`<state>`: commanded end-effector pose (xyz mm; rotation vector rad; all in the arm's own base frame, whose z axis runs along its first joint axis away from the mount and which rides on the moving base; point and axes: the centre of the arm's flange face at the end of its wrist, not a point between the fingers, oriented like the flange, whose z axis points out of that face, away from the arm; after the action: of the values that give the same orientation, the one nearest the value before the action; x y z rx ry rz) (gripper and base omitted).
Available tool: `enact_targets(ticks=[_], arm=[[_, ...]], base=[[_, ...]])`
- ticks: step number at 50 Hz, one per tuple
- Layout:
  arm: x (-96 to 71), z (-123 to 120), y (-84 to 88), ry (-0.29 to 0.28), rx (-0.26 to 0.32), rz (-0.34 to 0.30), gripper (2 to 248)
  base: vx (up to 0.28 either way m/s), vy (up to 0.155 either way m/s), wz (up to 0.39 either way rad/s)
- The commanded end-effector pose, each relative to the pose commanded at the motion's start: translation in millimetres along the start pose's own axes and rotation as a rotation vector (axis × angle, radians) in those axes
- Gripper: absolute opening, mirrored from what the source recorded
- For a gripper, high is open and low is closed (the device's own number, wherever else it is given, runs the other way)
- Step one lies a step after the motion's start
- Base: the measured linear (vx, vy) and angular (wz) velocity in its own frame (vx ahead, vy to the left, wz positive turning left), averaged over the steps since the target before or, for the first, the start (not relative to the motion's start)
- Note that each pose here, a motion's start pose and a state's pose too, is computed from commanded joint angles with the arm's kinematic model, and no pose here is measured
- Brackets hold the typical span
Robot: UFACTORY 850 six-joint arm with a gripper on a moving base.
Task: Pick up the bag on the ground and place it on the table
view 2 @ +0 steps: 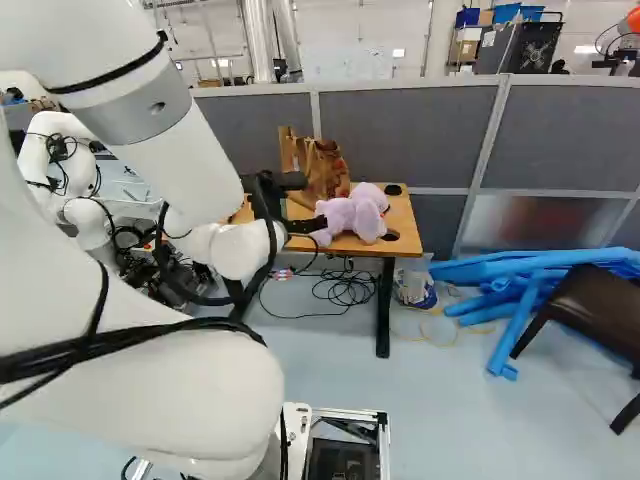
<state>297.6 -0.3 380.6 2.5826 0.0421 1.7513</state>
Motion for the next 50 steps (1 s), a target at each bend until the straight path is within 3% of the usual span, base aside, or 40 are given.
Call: enact_targets(ticks=[24, 50], arm=[[-19.6, -16.1, -0.9, 0.039, 0.001, 0.028, 247], [-24.0, -19.8, -1.1, 0.047, 0.001, 0.034, 247]], base=[[0.0, 0.0, 0.0], [0.0, 0.0, 0.0]])
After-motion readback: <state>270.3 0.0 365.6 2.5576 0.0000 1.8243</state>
